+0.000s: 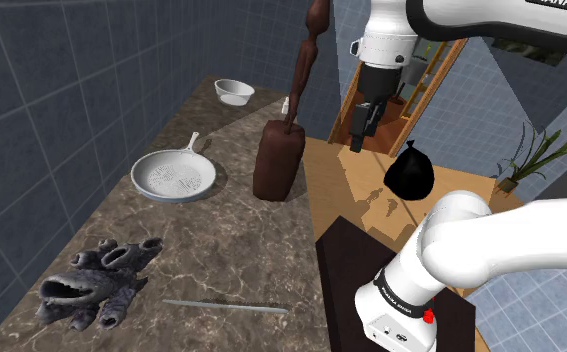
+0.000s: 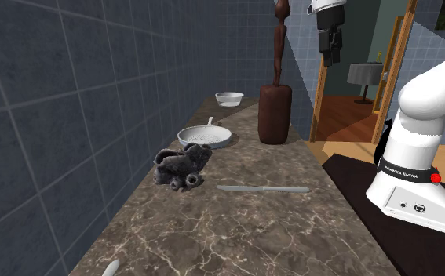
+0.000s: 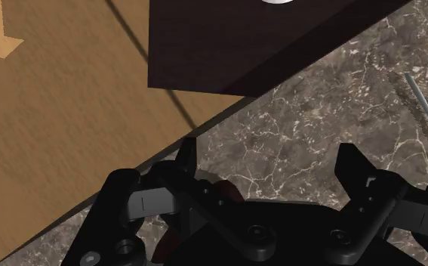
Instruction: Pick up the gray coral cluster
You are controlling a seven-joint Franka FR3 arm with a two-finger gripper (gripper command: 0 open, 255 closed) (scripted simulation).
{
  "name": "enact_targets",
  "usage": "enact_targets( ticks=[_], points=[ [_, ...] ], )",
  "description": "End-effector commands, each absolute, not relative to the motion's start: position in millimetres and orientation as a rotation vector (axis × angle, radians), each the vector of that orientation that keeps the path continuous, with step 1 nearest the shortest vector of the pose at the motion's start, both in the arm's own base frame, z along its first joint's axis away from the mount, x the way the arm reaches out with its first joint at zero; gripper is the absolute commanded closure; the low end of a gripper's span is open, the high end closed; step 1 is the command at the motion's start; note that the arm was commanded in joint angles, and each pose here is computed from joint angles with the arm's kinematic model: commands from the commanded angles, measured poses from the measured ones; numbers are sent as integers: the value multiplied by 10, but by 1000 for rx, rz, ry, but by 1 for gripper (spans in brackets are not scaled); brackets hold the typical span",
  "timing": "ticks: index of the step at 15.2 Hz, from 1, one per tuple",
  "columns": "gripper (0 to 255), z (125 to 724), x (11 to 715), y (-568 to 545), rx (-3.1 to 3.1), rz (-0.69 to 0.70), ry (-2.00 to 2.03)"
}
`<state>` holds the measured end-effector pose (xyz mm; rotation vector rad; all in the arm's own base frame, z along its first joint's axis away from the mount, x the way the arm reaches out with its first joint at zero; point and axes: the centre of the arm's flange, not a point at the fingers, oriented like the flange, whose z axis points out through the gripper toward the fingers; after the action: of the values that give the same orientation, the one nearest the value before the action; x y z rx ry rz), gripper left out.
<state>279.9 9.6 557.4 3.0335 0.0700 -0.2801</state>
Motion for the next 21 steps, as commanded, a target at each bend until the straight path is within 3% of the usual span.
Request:
enact_targets(
  ticks=[1,21],
  points=[
    [0,5574,2799,96,3033,-280,70],
    [0,4501,3008,2300,3060,-14,-598]
  ],
)
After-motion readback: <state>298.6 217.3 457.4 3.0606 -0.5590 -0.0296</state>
